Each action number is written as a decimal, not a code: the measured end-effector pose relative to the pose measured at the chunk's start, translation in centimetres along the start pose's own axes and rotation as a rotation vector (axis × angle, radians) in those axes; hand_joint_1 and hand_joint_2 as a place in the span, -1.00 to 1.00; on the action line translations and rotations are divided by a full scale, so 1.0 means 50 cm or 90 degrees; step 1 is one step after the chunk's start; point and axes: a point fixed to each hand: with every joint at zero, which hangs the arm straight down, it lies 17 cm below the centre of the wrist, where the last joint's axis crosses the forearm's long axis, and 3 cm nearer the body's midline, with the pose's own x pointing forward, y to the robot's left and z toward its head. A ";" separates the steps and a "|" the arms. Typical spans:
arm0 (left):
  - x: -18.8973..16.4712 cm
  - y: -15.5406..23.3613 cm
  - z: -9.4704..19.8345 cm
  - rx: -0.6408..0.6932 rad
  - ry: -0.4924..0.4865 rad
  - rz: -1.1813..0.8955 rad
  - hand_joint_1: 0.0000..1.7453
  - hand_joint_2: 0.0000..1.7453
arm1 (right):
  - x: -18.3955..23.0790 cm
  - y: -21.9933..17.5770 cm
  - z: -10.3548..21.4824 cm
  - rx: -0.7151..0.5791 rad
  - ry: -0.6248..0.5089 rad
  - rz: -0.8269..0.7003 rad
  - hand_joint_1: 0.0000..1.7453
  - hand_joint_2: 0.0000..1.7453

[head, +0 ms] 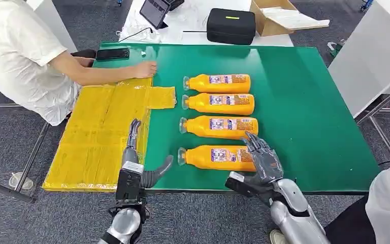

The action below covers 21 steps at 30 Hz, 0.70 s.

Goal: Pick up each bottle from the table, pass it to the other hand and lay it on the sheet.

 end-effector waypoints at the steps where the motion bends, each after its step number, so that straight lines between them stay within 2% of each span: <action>1: 0.000 -0.001 0.000 -0.001 -0.001 -0.001 -1.00 1.00 | -0.002 0.005 -0.001 0.006 0.002 -0.001 -1.00 1.00; 10: 0.008 -0.007 0.000 -0.009 0.017 0.051 -1.00 1.00 | -0.019 0.045 0.007 0.049 0.028 -0.026 -1.00 1.00; 21: 0.036 0.003 -0.013 -0.001 -0.007 0.051 -1.00 1.00 | -0.044 0.066 -0.015 0.087 0.056 -0.030 -1.00 1.00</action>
